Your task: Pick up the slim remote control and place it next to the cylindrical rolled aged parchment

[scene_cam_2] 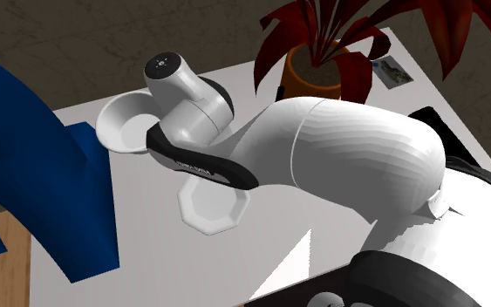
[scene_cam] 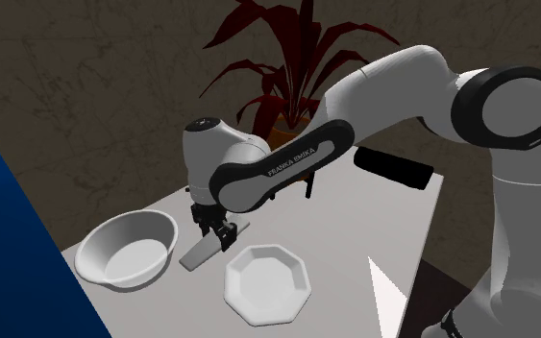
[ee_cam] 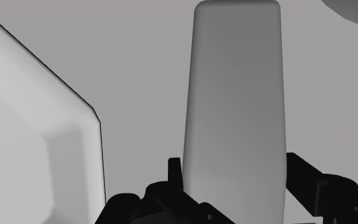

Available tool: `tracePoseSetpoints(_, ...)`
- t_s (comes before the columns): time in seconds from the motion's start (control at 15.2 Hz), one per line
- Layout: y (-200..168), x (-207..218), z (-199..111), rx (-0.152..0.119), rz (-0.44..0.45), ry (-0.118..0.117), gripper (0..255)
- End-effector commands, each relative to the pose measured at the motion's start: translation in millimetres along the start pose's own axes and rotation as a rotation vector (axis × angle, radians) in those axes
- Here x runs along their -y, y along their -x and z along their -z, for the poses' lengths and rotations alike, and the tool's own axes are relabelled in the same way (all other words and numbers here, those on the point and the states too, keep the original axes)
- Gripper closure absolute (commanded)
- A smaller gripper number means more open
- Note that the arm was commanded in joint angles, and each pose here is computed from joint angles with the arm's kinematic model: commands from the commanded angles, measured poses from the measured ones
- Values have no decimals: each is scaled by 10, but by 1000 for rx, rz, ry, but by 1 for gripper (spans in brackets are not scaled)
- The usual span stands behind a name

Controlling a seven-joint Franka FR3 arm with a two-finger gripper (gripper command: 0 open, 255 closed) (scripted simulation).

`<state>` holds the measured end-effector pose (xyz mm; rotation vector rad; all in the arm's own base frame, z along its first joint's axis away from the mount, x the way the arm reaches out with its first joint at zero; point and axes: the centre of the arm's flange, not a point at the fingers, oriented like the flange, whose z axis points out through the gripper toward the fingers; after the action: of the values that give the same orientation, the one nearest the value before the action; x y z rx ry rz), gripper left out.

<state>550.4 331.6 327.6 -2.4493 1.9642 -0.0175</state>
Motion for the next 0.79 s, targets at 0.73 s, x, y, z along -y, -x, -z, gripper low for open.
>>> tracePoseSetpoints(0.73,-3,5,421,0,0,0,255)
